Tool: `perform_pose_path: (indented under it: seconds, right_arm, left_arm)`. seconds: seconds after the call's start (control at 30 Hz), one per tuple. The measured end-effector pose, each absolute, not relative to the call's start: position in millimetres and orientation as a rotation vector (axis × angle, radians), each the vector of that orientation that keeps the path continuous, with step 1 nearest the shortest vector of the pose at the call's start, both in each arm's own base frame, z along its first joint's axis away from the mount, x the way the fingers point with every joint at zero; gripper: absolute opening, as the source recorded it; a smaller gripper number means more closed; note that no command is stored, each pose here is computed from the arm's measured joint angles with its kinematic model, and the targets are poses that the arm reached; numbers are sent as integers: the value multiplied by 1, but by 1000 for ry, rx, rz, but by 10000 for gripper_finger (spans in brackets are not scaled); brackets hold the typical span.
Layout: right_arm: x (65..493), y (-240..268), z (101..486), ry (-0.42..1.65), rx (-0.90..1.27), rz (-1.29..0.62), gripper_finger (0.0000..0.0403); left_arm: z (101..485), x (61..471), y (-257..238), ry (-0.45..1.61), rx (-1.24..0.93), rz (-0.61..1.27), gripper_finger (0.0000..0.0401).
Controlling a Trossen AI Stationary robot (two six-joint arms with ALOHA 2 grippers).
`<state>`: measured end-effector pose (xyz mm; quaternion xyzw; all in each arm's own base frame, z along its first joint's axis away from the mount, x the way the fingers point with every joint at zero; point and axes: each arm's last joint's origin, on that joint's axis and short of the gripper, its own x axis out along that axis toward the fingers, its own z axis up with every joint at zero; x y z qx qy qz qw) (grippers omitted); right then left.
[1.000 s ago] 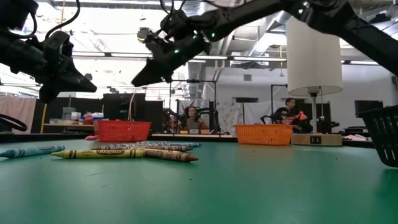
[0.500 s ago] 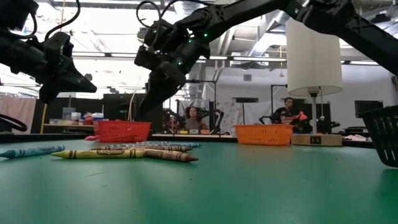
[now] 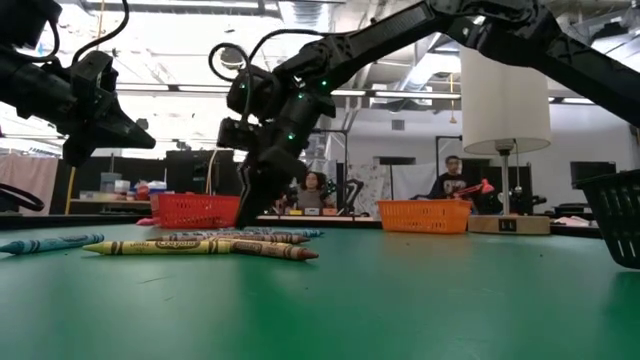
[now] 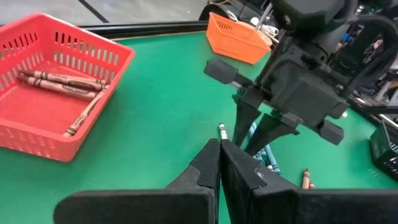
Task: Sort crayons
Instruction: Put the black crayon into the black bin
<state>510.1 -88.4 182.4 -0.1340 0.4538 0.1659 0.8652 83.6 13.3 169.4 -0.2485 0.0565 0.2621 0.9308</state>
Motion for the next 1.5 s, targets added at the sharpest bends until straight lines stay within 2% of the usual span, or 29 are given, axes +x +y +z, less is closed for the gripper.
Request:
perform_pose_path:
  seconds: [0.43, 0.6, 0.83, 1.17, 1.5]
  right_arm:
    - [508, -90, 179, 984, -354, 324, 87]
    - [507, -88, 193, 949, -387, 326, 87]
    - [514, -97, 196, 887, -433, 220, 87]
    - [521, -108, 166, 929, -368, 148, 87]
    - [515, -104, 173, 980, -268, 114, 87]
  left_arm:
    - [169, 84, 13, 116, -508, 538, 0]
    - [169, 84, 13, 116, -508, 537, 0]
    - [169, 84, 13, 119, -500, 537, 0]
    - [169, 84, 13, 123, -483, 536, 0]
    - [169, 84, 13, 123, -484, 535, 0]
